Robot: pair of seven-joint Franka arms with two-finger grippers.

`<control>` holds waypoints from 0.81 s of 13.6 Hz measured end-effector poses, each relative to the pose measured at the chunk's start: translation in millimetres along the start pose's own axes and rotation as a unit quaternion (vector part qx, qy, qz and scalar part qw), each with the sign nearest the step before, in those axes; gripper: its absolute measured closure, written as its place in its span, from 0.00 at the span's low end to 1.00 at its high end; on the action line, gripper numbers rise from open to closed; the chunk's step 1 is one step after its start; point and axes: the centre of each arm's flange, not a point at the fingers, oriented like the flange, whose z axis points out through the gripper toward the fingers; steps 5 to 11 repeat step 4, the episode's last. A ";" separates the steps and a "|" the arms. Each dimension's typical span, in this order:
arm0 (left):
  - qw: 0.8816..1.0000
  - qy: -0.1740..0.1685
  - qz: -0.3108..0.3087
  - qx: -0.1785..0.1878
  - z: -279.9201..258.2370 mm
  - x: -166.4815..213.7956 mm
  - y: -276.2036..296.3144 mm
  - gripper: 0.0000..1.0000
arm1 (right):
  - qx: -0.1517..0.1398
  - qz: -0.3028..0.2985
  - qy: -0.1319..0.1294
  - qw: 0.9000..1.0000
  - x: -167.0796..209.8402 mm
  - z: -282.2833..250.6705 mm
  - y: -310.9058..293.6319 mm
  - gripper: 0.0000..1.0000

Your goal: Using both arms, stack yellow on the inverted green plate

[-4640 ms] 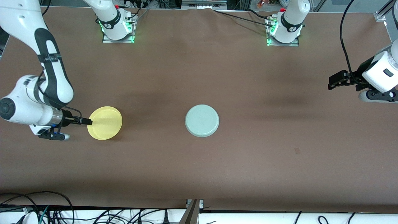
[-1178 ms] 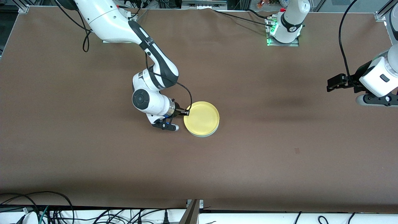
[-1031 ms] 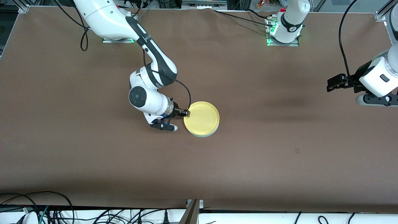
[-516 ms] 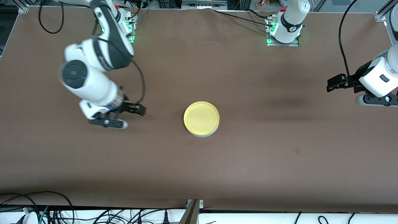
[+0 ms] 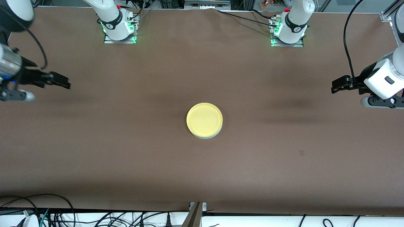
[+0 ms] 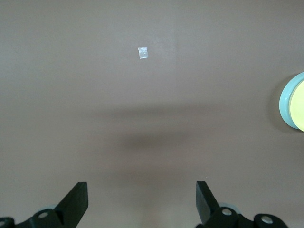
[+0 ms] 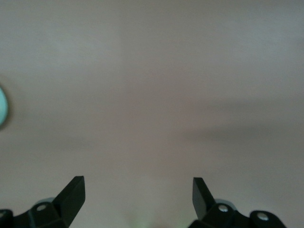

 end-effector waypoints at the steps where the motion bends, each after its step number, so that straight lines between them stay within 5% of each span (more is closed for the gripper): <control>1: 1.000 0.000 0.000 0.000 0.0 0.0 -0.1 0.00 | -0.003 0.002 0.009 1.000 -11.3 2.8 6.0 0.00; 11: 1.000 0.000 0.000 0.000 -0.2 0.1 0.0 0.00 | -0.002 0.013 0.019 1.000 -25.7 13.9 19.8 0.00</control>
